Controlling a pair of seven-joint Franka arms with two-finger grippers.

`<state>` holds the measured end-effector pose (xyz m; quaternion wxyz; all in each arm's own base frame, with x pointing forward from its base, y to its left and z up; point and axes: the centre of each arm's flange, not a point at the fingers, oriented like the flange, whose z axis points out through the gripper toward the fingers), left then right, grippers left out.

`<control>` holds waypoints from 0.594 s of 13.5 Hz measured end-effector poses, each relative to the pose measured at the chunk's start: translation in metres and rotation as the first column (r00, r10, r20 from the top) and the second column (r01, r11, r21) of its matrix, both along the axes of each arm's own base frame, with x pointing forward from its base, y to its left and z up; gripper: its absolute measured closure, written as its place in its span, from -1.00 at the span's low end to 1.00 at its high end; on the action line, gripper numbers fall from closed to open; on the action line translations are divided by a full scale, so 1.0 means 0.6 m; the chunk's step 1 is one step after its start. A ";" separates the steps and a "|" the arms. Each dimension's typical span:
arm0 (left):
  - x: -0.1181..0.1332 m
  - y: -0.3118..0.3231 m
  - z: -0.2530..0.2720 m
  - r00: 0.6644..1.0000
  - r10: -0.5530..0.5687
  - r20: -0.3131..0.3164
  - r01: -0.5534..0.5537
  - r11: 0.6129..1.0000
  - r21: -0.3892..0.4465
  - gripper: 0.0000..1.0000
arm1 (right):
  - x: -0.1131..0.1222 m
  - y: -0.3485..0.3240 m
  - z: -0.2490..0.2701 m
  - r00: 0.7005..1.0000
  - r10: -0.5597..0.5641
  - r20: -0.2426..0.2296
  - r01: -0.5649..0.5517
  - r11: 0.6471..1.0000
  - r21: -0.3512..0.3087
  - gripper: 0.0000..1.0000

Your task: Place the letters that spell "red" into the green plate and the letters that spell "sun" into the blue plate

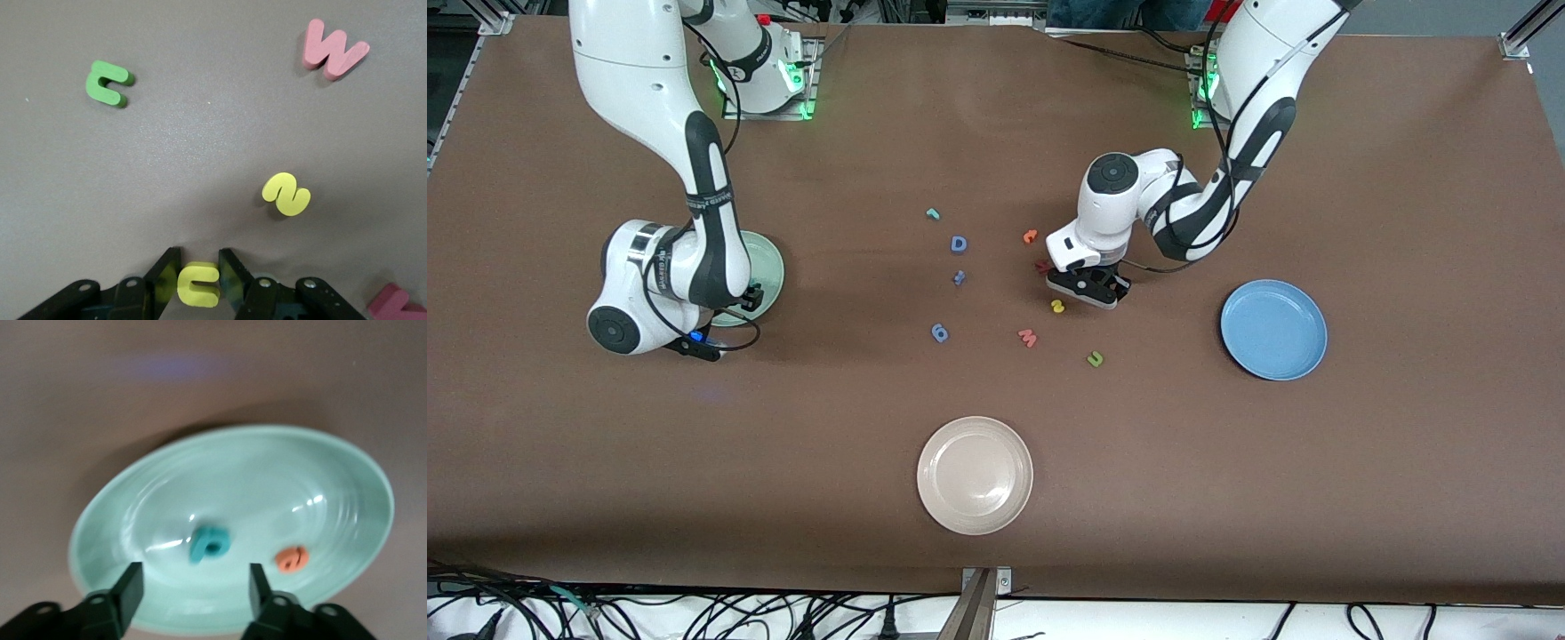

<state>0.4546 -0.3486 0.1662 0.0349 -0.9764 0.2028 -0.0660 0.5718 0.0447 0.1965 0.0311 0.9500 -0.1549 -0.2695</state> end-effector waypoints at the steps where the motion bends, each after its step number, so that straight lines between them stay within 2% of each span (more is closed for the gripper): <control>1: 0.000 0.000 0.000 1.000 0.001 0.001 -0.001 1.000 0.000 0.34 | 0.007 0.012 0.031 1.000 -0.028 -0.004 0.028 1.000 0.002 -0.74; 4: 0.002 0.001 0.001 1.000 0.006 0.003 -0.006 1.000 0.000 0.34 | 0.015 0.080 0.114 0.991 -0.134 0.015 0.134 0.990 -0.034 -0.74; 8: 0.019 0.017 0.001 1.000 0.028 0.011 -0.028 1.000 0.004 0.34 | -0.022 0.242 0.162 0.969 -0.239 0.056 0.245 0.960 -0.138 -0.75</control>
